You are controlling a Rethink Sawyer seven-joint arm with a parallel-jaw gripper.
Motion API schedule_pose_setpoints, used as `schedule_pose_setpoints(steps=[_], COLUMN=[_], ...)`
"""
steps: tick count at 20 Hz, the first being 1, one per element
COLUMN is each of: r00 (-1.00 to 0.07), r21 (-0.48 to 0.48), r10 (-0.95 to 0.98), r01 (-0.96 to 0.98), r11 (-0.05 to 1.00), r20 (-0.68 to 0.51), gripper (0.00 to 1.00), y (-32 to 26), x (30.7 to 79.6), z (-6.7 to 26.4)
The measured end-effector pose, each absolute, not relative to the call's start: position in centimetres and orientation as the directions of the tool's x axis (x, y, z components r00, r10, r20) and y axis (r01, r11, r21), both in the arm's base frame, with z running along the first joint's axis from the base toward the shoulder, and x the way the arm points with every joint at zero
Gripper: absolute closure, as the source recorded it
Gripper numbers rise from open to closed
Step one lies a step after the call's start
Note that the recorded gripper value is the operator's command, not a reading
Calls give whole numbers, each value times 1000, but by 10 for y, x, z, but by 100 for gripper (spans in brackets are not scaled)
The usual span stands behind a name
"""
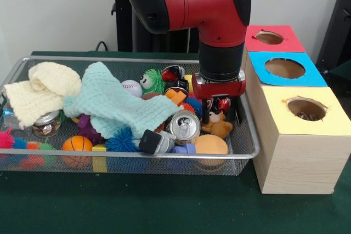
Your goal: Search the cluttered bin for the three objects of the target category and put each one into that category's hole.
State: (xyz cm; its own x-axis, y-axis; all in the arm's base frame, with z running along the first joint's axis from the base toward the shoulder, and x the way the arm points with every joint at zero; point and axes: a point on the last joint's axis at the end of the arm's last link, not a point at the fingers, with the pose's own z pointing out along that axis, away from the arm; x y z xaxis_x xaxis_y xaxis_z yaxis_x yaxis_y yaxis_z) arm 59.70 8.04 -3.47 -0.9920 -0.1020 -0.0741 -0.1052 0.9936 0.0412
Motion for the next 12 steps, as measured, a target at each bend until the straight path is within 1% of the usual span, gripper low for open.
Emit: schedule_pose_setpoints(steps=[5,12], r00=[-992,-993], r21=[38,41], r10=[-100,-85], r01=[-103,-89], r11=[994,995], r20=[-81,-87], gripper=[0,0], y=[80,77], x=[602,608], z=[-38,-52])
